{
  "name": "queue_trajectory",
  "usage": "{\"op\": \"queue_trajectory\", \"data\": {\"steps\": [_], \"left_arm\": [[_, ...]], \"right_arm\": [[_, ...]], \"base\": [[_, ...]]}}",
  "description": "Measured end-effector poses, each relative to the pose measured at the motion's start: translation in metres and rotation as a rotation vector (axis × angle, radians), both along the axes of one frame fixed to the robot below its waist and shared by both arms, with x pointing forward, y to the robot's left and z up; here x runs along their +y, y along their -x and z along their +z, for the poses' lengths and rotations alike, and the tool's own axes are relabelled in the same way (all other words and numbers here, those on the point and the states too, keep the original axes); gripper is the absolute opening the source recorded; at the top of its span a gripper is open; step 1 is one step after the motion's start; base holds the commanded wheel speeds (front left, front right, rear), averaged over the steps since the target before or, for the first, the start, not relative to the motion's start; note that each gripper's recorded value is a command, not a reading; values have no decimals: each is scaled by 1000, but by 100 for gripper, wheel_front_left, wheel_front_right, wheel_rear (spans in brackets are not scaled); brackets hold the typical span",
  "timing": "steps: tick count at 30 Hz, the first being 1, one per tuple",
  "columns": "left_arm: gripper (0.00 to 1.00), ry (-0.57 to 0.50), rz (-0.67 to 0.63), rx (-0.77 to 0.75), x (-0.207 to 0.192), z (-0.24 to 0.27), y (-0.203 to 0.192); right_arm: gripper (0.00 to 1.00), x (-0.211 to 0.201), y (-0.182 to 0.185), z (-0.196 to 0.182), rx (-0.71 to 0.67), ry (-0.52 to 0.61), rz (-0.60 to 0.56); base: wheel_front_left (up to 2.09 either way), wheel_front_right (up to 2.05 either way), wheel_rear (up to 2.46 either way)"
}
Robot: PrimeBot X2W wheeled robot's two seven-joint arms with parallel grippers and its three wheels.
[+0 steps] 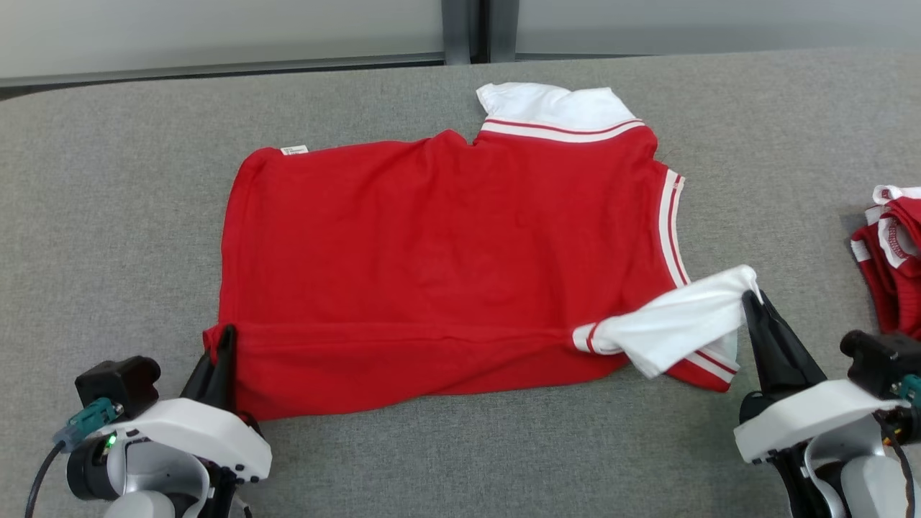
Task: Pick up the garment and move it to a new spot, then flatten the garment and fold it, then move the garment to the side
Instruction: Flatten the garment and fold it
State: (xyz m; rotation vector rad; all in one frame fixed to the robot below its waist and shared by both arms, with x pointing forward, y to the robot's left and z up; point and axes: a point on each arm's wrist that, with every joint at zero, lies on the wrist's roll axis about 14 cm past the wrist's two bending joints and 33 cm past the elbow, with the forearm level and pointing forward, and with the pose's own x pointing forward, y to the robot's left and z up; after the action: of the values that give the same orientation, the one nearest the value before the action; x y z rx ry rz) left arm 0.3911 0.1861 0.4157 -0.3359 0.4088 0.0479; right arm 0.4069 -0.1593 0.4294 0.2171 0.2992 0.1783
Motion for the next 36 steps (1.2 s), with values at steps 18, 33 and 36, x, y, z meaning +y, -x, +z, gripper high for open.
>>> {"op": "queue_trajectory", "data": {"steps": [18,33,36], "left_arm": [[100,-70,93,-239,17,24,-35],[100,-155,69,-323,11,50,19],[100,-153,65,-316,10,51,19]], "right_arm": [[100,12,-37,28,-208,24,46],[100,-1,20,58,-268,78,-5],[100,3,22,60,-267,72,-1]], "base": [[0,0,0],[0,0,0],[0,0,0]]}}
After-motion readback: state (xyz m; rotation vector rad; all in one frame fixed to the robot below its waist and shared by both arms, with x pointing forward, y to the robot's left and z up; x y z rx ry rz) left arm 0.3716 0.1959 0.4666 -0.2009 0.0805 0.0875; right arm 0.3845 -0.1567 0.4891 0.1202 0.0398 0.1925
